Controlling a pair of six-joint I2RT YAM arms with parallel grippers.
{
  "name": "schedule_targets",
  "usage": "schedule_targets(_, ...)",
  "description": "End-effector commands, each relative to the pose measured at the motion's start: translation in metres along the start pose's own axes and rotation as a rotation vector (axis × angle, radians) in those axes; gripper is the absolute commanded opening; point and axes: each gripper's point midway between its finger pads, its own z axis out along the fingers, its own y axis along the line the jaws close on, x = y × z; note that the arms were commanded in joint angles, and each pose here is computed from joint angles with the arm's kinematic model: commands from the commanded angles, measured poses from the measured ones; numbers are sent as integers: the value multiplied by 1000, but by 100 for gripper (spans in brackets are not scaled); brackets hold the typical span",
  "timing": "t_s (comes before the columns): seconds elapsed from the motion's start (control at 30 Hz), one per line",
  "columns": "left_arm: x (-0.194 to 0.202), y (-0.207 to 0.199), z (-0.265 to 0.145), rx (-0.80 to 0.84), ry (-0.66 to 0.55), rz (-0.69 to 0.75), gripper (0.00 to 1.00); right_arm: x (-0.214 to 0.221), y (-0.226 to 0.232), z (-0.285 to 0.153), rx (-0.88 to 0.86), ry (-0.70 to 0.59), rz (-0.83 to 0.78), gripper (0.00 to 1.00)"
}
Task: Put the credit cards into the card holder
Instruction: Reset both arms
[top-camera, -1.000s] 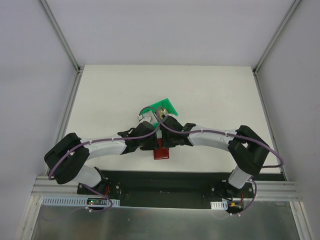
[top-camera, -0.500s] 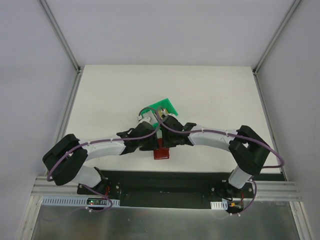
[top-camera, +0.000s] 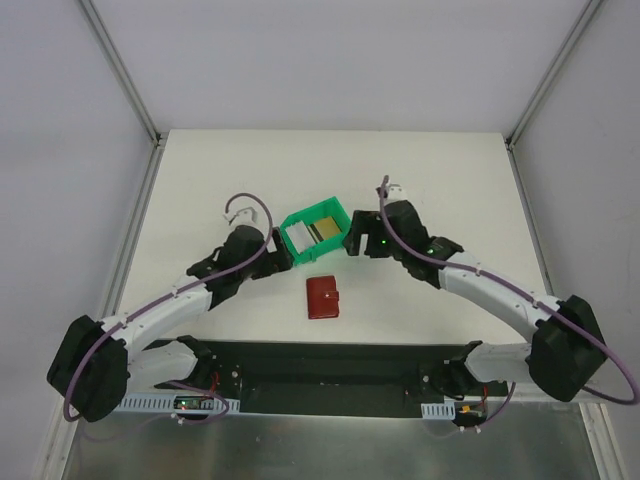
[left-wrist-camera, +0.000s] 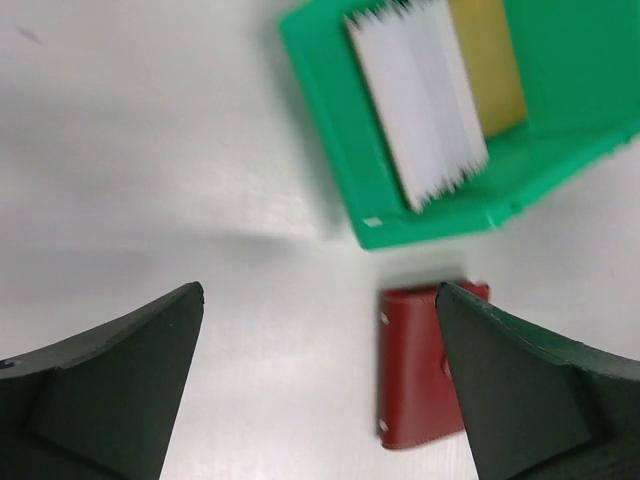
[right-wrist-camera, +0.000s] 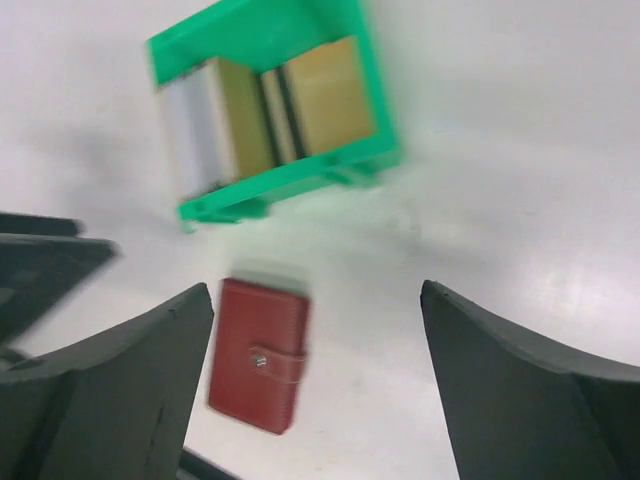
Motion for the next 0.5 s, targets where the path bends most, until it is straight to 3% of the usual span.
schedule_targets(0.0,-17,36,-7,-60,-27,-24,99,0,-74,-16,168,-38,58,89)
schedule_targets(0.27,-22,52,-14,-121,-68,-31,99,-14,-190,-65,517,-132,160,93)
schedule_targets(0.47,-29,55,-21,-130,-116,-41,99,-6,-248,-100,765,-214,169,100)
